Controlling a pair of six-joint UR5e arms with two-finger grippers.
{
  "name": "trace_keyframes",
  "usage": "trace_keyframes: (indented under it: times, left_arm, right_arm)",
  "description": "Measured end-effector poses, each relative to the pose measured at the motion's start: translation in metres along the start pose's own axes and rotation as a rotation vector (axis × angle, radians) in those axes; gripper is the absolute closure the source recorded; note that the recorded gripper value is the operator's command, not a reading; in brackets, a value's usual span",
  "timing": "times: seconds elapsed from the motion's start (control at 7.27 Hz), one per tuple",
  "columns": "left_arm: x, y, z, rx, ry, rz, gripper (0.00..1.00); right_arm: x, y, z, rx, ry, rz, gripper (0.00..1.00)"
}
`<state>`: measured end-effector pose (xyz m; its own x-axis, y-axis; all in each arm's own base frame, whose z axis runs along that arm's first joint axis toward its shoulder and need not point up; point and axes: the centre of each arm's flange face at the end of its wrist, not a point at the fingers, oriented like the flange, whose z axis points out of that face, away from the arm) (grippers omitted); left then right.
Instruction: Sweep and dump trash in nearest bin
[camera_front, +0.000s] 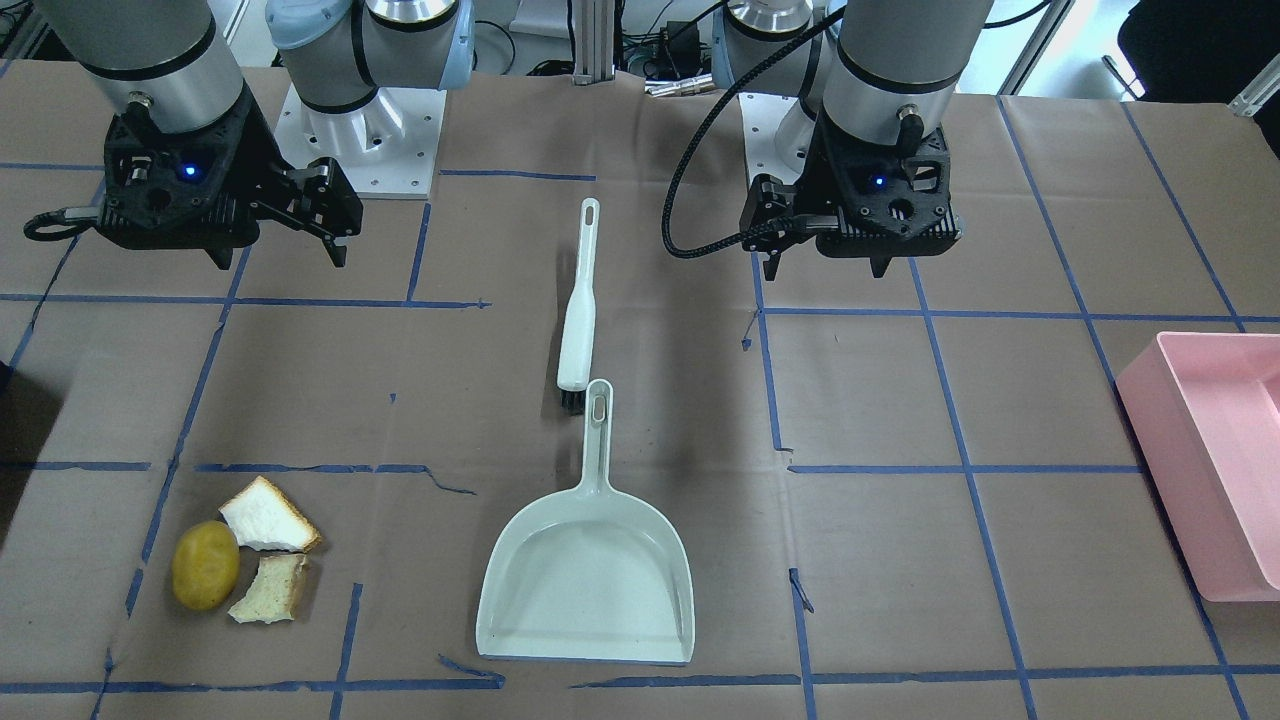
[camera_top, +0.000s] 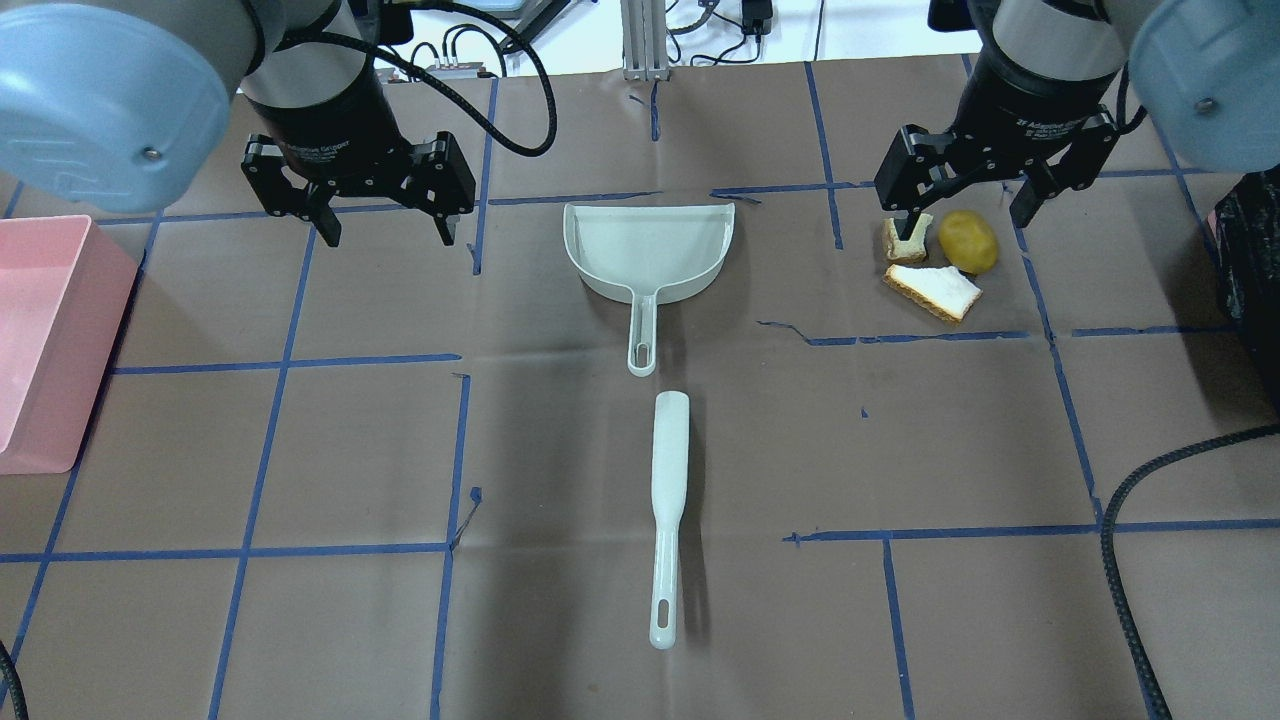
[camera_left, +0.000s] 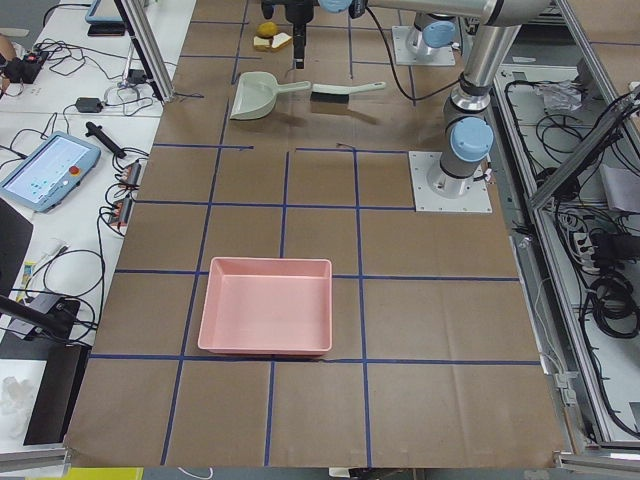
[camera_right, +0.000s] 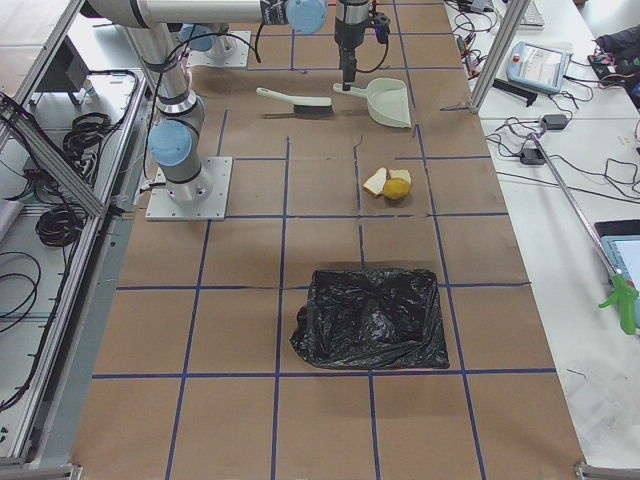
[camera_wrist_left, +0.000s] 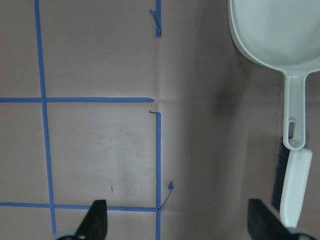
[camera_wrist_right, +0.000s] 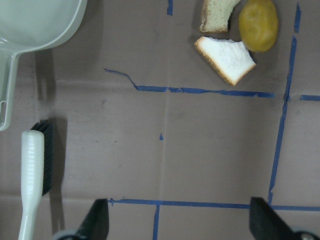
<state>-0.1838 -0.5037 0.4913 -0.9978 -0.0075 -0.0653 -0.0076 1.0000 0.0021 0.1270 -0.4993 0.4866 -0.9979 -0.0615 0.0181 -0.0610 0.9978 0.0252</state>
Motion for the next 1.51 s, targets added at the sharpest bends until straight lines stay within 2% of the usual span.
trace_keyframes:
  times: [0.83,1.51]
  left_arm:
    - [0.0047,0.0062,-0.002,-0.007,0.043,0.004,0.0]
    - [0.0076,0.0089,-0.0089,0.013,0.049,0.01,0.0]
  right_arm:
    - [0.0,0.0,0.0,0.0,0.0,0.0,0.0]
    - [0.0,0.0,0.0,0.0,0.0,0.0,0.0]
